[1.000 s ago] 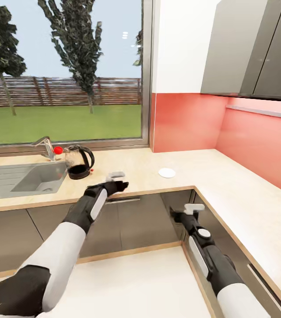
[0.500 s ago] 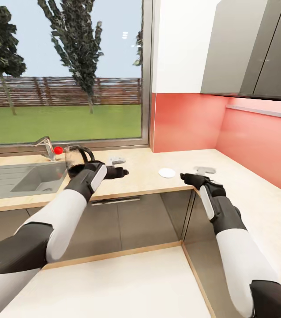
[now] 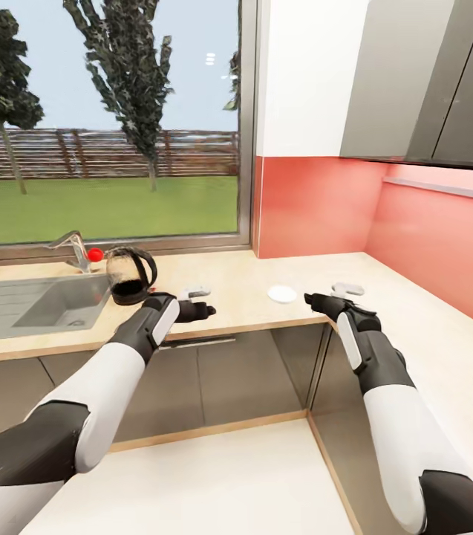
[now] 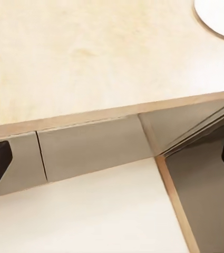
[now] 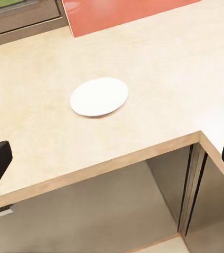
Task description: Set up a coffee station on the kitchen countertop: keep the coffee maker on the countertop, move the bottle of coffee from the kitchen shelf to the counter next to the coffee maker, place a paper coffee filter on top of the coffee maker, put the saucer next to the coffee maker with the coffee cup on the saucer, and place the electric kettle next to the coffee maker.
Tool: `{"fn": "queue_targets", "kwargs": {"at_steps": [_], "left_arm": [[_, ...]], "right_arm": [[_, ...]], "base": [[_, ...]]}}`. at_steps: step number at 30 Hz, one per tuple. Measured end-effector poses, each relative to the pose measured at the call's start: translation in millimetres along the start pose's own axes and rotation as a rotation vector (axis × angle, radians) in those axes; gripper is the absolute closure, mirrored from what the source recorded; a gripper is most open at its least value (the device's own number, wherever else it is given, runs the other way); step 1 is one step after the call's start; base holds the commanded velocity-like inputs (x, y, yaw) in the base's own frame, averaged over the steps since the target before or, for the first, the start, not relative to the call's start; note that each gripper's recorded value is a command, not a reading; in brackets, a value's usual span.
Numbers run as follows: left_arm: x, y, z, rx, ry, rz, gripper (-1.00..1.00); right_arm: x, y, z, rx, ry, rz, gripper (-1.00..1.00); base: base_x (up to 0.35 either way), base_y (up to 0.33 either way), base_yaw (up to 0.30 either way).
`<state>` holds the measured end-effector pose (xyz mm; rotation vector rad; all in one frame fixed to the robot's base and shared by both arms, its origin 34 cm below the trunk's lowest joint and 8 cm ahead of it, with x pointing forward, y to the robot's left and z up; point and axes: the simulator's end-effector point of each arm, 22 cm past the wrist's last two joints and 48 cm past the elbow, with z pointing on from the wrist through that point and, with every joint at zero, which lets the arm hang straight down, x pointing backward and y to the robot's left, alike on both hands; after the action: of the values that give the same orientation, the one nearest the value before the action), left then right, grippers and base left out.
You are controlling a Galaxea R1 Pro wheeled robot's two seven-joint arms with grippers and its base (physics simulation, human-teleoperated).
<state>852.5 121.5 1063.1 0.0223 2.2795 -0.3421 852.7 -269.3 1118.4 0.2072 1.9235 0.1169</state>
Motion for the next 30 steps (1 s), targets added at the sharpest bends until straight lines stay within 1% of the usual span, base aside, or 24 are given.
{"fn": "queue_targets", "kwargs": {"at_steps": [4, 5, 8, 12, 13, 14, 18, 21, 24, 28, 30], "left_arm": [[0.3, -1.5, 0.1, 0.005, -0.002, -0.004, -1.0], [-0.1, -4.2, 0.1, 0.017, -0.004, -0.019, -1.0], [-0.6, -9.6, -0.1, 0.04, -0.006, -0.046, -1.0], [-0.7, -11.8, -0.2, 0.05, -0.006, -0.058, -1.0], [-0.7, -13.0, -0.2, 0.053, -0.006, -0.059, -1.0], [0.0, -13.3, 0.2, 0.054, -0.005, -0.061, -1.0], [2.8, -16.7, 0.9, 0.071, -0.002, -0.063, -1.0], [12.1, -32.2, 1.9, 0.15, 0.009, -0.065, -1.0], [16.1, -40.4, 1.7, 0.191, 0.013, -0.065, -1.0], [18.4, -41.2, 2.1, 0.198, 0.017, -0.066, -1.0], [20.1, -41.0, 2.7, 0.199, 0.022, -0.066, -1.0]], "right_arm": [[11.8, 0.5, 3.1, 0.0, 0.027, -0.001, -1.0], [17.0, 0.5, 4.5, 0.0, 0.039, -0.002, -1.0], [21.4, -0.2, 5.5, 0.003, 0.049, -0.002, -1.0], [26.3, -0.3, 6.6, 0.003, 0.06, -0.002, -1.0], [27.8, 0.5, 6.8, 0.002, 0.063, -0.002, -1.0], [30.5, 8.1, 6.8, -0.008, 0.067, 0.003, -1.0], [31.8, 12.6, 6.7, -0.014, 0.069, 0.005, -1.0], [34.7, 17.1, 6.5, -0.02, 0.079, 0.007, -1.0], [43.0, 22.3, 5.6, -0.028, 0.114, 0.008, -1.0], [46.6, 24.3, 5.1, -0.033, 0.13, 0.008, -1.0], [50.0, 30.1, 4.4, -0.058, 0.145, 0.009, -1.0]], "base": [[0.327, 0.0, 0.0], [0.335, 0.0, 0.0], [0.337, 0.0, 0.0], [0.339, 0.0, -0.036], [0.339, 0.0, -0.24], [0.339, 0.0, -0.245], [0.339, 0.0, -0.258], [0.339, 0.0, -0.264], [0.339, 0.0, -0.265], [0.339, 0.0, -0.265], [0.339, 0.0, -0.241]]}}
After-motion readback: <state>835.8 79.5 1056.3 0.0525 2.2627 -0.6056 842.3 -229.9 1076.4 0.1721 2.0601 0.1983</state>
